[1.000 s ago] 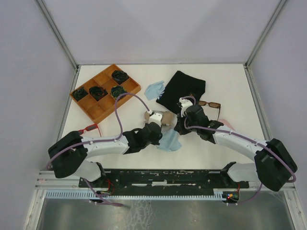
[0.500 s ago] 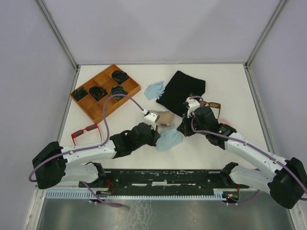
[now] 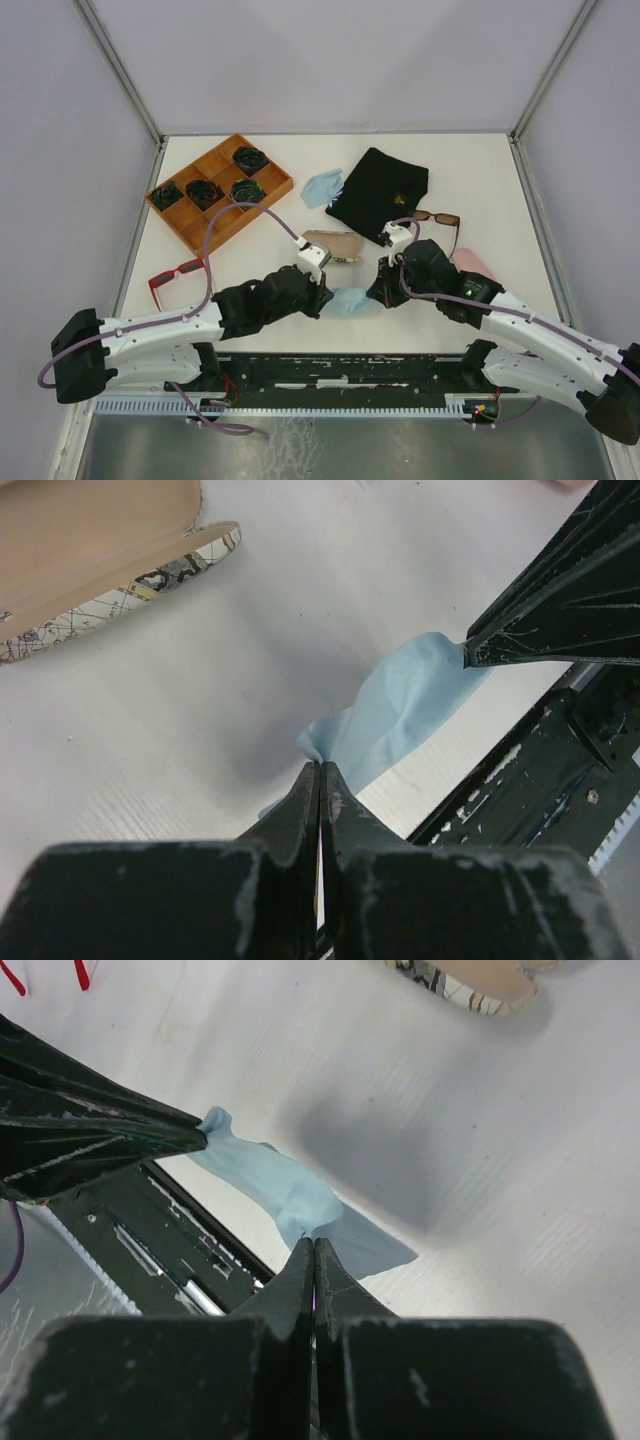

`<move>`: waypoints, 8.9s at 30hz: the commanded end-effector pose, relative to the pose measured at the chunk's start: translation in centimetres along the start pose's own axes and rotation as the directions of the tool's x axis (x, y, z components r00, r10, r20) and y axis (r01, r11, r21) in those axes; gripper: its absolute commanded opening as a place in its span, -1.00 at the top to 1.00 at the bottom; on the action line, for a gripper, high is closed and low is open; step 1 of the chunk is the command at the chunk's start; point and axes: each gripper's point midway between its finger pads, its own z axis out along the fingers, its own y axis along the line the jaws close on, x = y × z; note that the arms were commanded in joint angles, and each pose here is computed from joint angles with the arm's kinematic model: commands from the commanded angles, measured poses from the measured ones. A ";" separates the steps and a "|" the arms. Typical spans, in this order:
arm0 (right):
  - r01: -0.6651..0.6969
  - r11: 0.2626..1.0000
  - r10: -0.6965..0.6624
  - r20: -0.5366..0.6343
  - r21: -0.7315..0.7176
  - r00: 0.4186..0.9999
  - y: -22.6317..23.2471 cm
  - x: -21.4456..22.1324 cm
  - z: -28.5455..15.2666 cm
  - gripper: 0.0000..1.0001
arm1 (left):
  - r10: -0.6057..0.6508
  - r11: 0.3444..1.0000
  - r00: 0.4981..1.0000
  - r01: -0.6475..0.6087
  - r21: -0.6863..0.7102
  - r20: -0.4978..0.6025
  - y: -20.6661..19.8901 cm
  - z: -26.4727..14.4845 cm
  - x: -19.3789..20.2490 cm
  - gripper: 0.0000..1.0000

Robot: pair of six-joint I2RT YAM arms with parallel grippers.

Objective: Organize the sunglasses
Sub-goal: Fold the glasses cleaning cloth at the center of the board, then adjust the glasses cleaning cloth at the center of the board.

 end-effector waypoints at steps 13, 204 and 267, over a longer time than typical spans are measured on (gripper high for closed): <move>-0.075 0.978 0.085 -0.046 0.194 0.995 -2.7 0.4 2.2 1.00 | 0.015 0.995 1.000 -0.015 -0.103 0.006 1.5 2.6 0.3 0.94; -0.054 0.995 0.037 -0.195 -0.081 0.980 -0.1 5.8 8.0 0.21 | -0.189 0.971 0.967 0.210 -0.118 0.170 7.4 2.4 2.0 0.42; -0.100 0.917 -0.042 -0.342 -0.387 0.939 4.9 7.7 9.8 0.16 | -0.210 0.960 0.959 0.240 -0.147 0.192 8.4 1.4 2.8 0.40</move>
